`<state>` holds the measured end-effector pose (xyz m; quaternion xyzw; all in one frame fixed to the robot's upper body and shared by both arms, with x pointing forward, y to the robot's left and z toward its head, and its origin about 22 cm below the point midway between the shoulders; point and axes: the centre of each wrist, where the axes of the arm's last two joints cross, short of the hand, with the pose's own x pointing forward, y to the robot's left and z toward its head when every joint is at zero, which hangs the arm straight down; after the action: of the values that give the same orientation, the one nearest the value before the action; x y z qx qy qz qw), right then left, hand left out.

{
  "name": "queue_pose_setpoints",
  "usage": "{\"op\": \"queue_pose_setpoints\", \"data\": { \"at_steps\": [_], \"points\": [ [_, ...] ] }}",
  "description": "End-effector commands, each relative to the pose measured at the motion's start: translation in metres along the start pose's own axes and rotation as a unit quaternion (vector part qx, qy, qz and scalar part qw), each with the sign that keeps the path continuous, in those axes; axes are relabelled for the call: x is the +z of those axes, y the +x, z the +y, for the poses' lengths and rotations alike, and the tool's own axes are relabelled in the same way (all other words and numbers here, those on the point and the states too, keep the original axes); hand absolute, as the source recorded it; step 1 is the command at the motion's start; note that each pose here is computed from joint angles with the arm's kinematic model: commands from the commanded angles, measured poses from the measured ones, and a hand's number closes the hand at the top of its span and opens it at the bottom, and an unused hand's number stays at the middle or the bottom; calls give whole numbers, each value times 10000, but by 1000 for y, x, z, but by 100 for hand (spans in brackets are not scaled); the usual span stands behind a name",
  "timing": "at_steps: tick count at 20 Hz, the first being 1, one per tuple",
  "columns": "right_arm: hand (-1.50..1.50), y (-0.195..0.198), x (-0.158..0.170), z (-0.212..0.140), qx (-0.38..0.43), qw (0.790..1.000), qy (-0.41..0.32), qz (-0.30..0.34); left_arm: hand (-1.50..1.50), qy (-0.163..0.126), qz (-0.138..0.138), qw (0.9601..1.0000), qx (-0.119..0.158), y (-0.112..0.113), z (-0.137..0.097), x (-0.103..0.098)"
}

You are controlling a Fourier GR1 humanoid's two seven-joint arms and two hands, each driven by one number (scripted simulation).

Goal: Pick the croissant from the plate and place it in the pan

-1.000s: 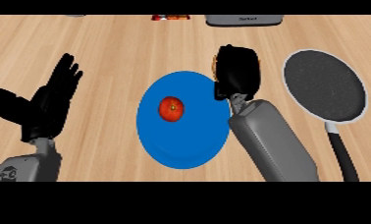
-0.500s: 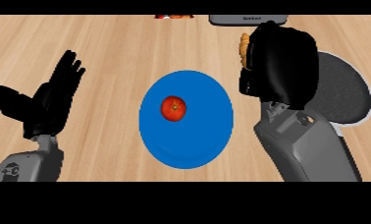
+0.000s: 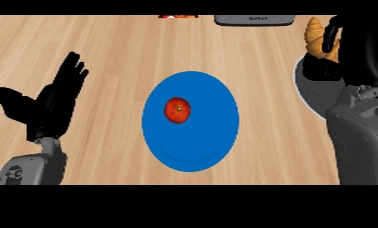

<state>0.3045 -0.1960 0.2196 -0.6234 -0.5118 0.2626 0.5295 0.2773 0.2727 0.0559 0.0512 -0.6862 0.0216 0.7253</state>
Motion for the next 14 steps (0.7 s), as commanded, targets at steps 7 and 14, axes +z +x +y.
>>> {"op": "queue_pose_setpoints", "data": {
  "at_steps": [7, 14],
  "points": [
    [150, -130, -60, 21, -449, 9973, -360, 456, 0, -13, -55, 10000, 44, -13, -8, 10],
    [150, -176, -70, 88, -607, 9980, 51, 187, 0, -113, 39, 9999, 21, 3, -4, 3]
  ]
}}
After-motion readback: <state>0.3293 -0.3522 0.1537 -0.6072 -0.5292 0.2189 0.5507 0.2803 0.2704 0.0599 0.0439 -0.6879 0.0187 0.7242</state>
